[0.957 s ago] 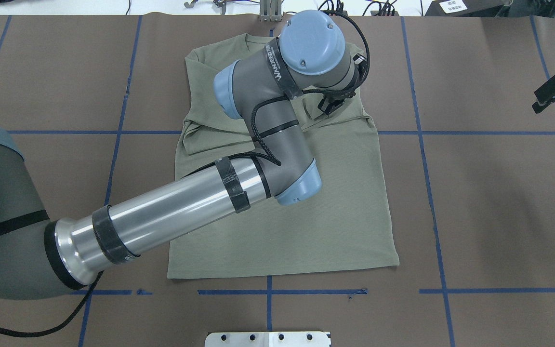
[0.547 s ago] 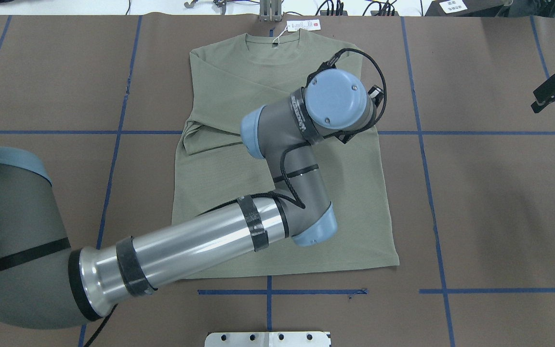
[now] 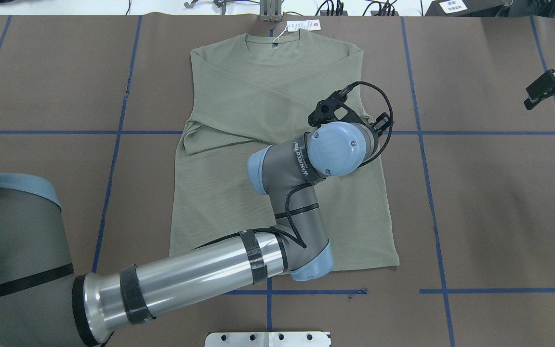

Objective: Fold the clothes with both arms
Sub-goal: 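Release the sleeve, move left gripper to hem while right gripper approaches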

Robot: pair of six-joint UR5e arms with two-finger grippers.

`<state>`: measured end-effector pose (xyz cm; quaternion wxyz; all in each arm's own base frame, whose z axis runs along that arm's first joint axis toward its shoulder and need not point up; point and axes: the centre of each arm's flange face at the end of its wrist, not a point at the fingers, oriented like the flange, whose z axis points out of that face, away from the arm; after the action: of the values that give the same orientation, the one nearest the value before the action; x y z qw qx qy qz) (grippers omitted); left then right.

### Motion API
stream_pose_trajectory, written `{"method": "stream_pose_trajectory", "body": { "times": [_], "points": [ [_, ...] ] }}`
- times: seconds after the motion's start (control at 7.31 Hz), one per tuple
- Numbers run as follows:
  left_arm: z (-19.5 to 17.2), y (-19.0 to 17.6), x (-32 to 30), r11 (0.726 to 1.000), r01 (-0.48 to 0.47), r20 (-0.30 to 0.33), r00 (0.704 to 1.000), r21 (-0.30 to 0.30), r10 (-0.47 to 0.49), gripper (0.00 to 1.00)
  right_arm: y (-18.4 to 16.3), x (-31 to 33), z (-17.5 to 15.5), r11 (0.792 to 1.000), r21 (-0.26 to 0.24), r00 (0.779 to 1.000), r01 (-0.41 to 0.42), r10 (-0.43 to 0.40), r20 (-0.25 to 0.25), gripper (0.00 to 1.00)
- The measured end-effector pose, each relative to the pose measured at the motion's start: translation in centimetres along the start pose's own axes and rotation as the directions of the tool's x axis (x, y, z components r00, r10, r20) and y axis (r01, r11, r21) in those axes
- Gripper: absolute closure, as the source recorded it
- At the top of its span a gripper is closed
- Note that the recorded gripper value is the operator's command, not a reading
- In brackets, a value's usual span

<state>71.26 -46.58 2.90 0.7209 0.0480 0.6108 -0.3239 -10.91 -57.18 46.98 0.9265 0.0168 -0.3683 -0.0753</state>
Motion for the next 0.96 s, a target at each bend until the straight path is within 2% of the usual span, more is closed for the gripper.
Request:
{"method": "stream_pose_trajectory", "body": {
  "times": [0.27, 0.55, 0.68, 0.96],
  "points": [
    [-3.2, -2.7, -1.4, 0.997, -0.072, 0.056, 0.996, -0.028, 0.074, 0.00, -0.2, -3.2, 1.1, 0.999, 0.032, 0.999, -0.037, 0.035, 0.039, 0.00],
    [-8.5, -6.9, -5.4, 0.981, -0.184, 0.129, 0.973, -0.067, 0.192, 0.00, 0.3, -8.3, 3.0, 0.993, 0.067, 0.992, -0.098, 0.092, 0.089, 0.00],
    [-11.6, -9.0, -8.3, 0.964, -0.253, 0.160, 0.951, -0.087, 0.264, 0.00, 1.2, -10.9, 3.5, 0.989, 0.077, 0.987, -0.130, 0.122, 0.106, 0.00],
    [-17.4, -12.7, -14.1, 0.915, -0.384, 0.201, 0.894, -0.121, 0.402, 0.00, 5.7, -17.3, 5.2, 0.979, 0.073, 0.978, -0.189, 0.180, 0.109, 0.00]
  ]
}}
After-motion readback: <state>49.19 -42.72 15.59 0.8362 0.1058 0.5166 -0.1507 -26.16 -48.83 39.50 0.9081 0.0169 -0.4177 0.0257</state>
